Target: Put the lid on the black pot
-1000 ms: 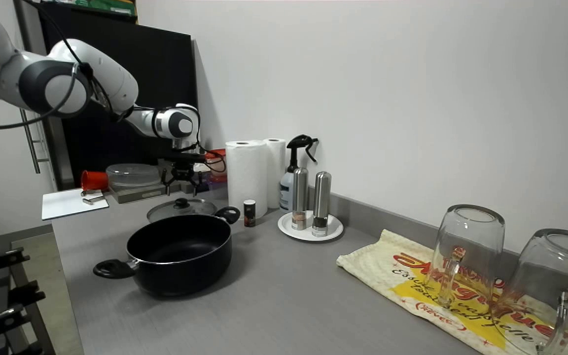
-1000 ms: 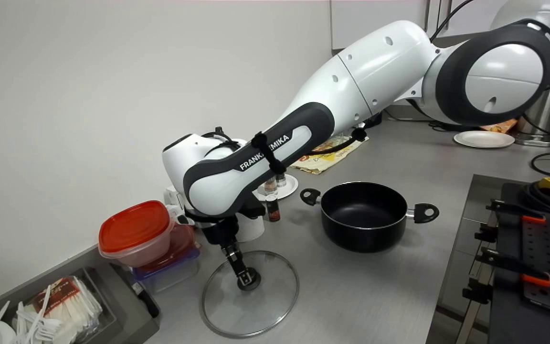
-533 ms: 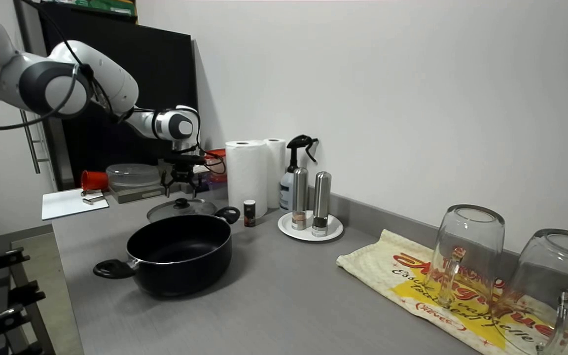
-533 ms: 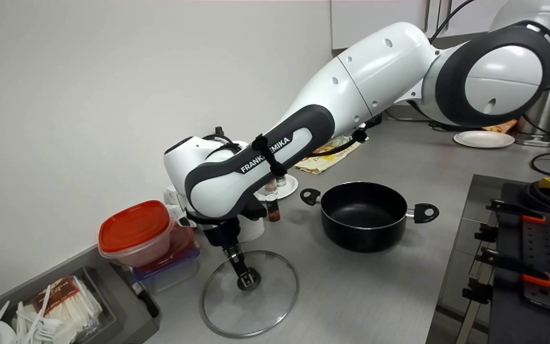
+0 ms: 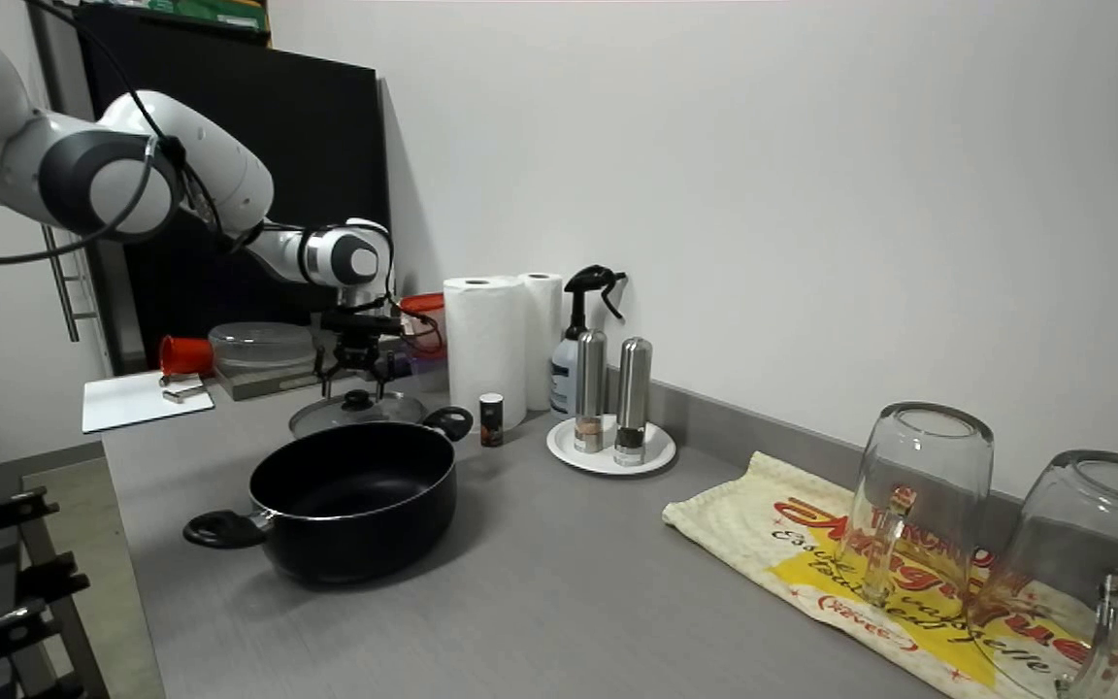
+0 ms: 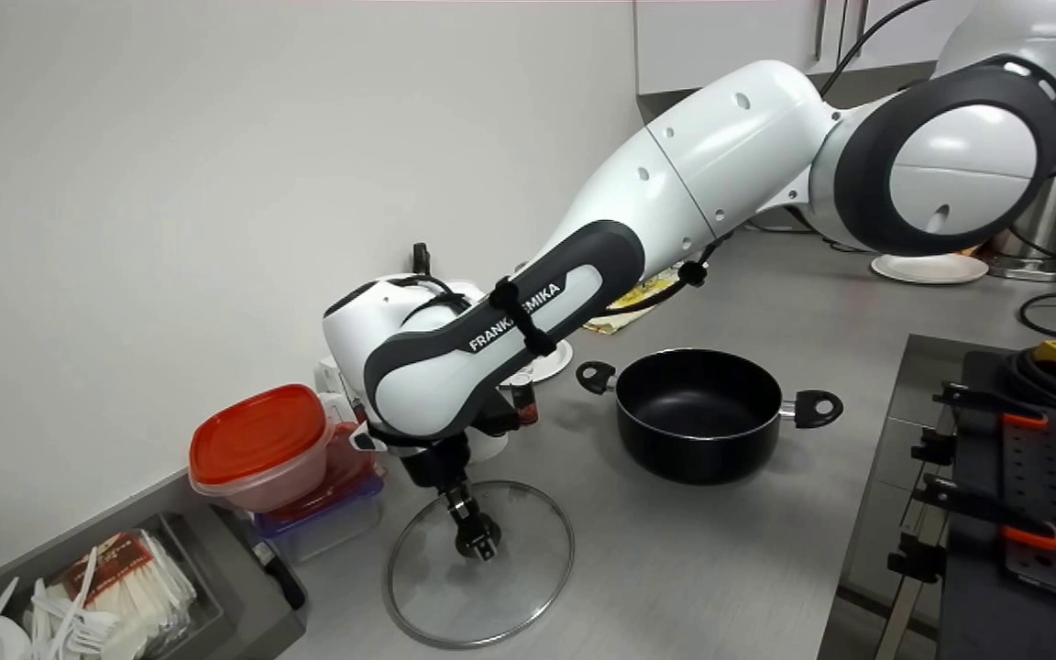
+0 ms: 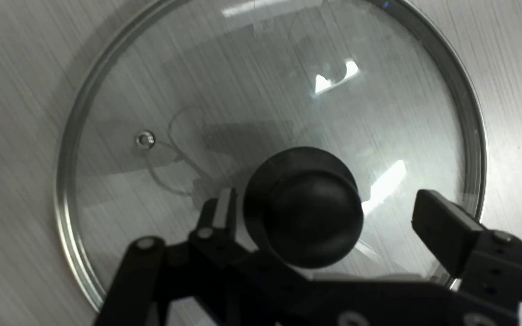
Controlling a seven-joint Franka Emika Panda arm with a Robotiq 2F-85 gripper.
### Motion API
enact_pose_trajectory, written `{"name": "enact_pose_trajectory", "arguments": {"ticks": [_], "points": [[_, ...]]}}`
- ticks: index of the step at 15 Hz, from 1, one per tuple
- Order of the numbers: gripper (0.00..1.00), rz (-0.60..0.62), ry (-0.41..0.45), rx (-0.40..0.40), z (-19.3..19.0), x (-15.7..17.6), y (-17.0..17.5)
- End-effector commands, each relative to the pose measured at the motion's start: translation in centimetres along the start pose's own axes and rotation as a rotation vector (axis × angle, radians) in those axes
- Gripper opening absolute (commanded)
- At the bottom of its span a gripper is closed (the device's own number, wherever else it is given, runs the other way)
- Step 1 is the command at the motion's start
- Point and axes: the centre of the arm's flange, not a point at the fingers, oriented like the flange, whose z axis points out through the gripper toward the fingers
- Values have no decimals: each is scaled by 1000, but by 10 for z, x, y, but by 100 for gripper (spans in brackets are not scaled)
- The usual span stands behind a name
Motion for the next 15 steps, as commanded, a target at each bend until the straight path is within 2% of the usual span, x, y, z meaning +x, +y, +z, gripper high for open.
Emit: {"name": "enact_pose_trajectory", "arguments": {"ticks": [1, 5, 9, 10, 15], "points": [[67, 1, -2, -2, -1, 0, 0], [36, 4, 5, -9, -5, -2, 2], [30, 7, 12, -13, -9, -2, 3], [25, 6, 14, -15, -12, -3, 2], [25, 6, 18, -20, -19, -6, 1]]}}
